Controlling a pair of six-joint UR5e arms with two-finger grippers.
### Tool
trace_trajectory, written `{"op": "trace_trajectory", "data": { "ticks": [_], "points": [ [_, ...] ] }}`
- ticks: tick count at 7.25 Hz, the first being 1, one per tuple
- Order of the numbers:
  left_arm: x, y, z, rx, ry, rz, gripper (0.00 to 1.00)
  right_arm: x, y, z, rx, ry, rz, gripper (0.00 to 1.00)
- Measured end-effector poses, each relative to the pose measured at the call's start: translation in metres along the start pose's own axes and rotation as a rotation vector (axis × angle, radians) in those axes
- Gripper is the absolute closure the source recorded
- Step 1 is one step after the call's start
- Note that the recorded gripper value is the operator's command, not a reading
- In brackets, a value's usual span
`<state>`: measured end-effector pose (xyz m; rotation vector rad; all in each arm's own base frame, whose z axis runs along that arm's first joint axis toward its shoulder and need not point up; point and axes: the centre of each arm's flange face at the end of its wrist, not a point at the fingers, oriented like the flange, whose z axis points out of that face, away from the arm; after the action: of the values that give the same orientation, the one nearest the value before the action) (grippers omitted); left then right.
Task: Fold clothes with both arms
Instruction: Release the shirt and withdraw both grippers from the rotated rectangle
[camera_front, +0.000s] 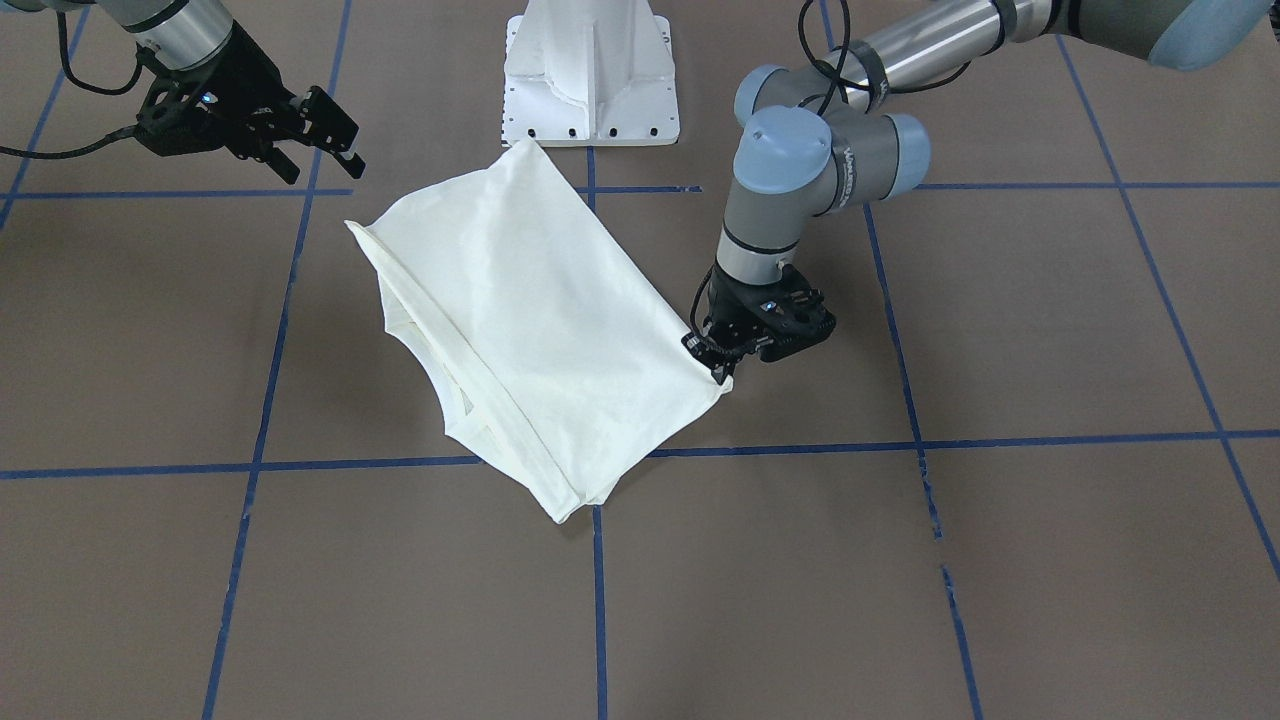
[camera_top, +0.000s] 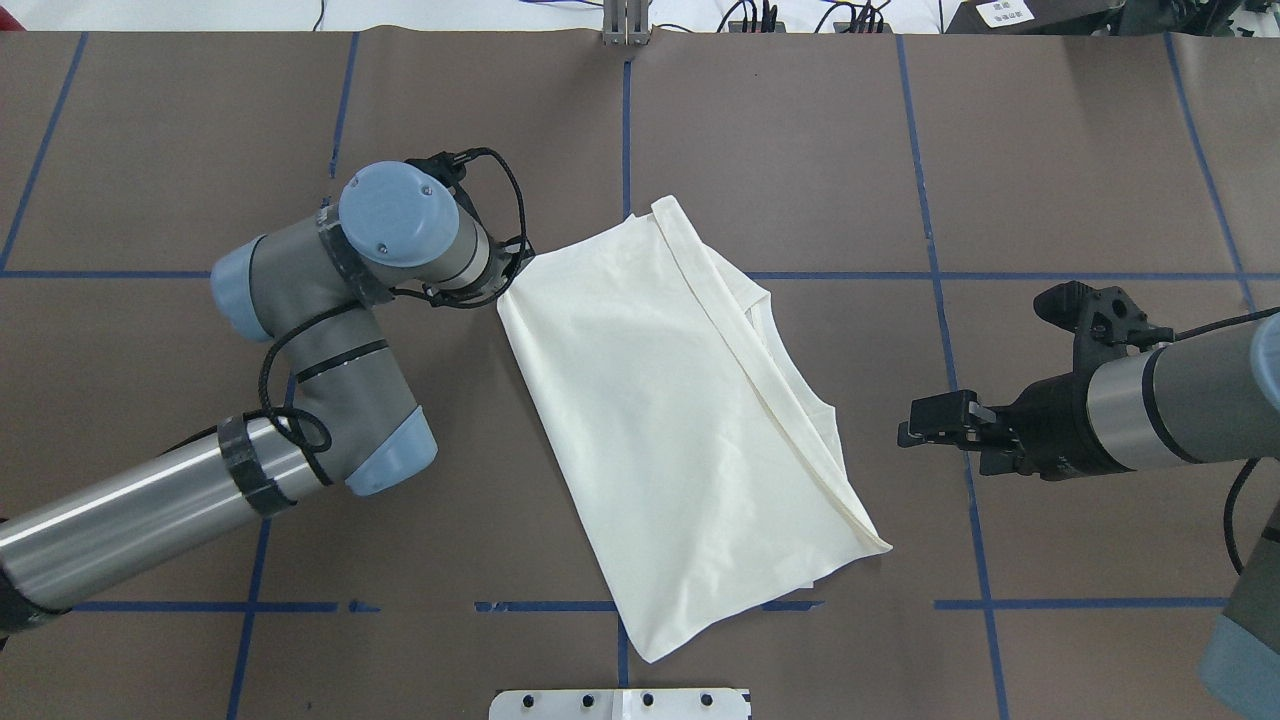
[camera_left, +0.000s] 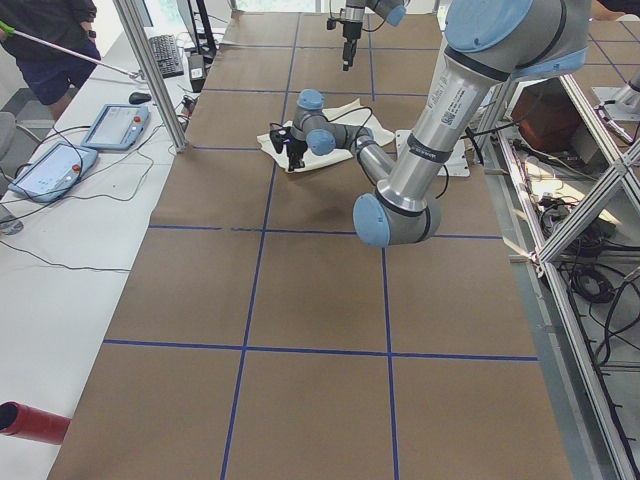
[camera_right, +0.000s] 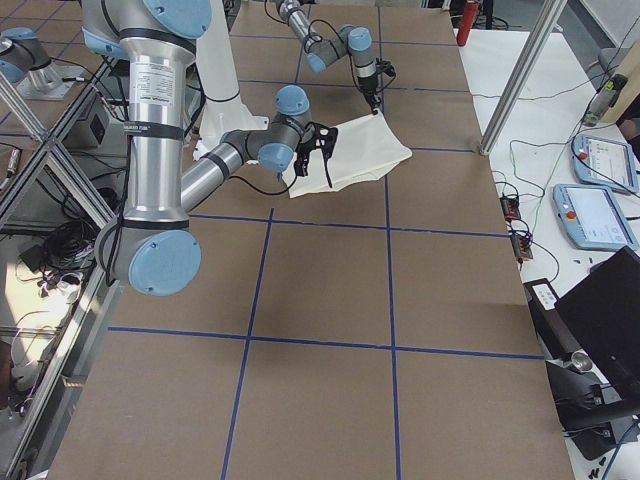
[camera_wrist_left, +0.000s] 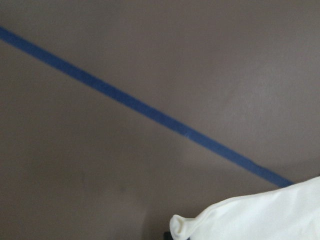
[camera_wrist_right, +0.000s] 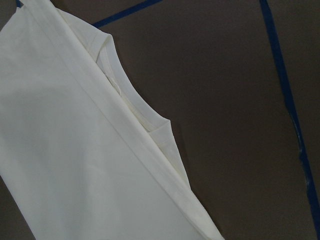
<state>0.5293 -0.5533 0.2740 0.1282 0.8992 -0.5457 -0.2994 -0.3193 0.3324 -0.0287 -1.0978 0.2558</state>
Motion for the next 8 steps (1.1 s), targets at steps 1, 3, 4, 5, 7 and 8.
{"op": "trace_trajectory", "data": {
  "ticks": [1, 3, 4, 5, 7, 8],
  "points": [
    [0.020, -0.029, 0.012, 0.027, 0.010, 0.019, 1.00, 0.001, -0.001, 0.001, 0.003, 0.003, 0.002, 0.00],
    [0.052, -0.066, 0.032, 0.061, 0.047, 0.062, 1.00, 0.004, -0.005, 0.006, 0.006, 0.012, 0.009, 0.00],
    [0.056, -0.074, 0.043, 0.072, 0.070, 0.077, 1.00, 0.006, -0.006, 0.008, 0.009, 0.018, 0.013, 0.00],
    [0.060, -0.080, 0.050, 0.080, 0.089, 0.086, 1.00, 0.007, -0.007, 0.010, 0.012, 0.022, 0.015, 0.00],
    [0.066, -0.085, 0.056, 0.104, 0.107, 0.098, 0.62, 0.006, -0.008, 0.012, 0.016, 0.022, 0.015, 0.00],
    [0.064, -0.090, 0.057, 0.119, 0.105, 0.105, 0.01, 0.003, -0.010, 0.014, 0.021, 0.019, 0.014, 0.00]
  ]
}}
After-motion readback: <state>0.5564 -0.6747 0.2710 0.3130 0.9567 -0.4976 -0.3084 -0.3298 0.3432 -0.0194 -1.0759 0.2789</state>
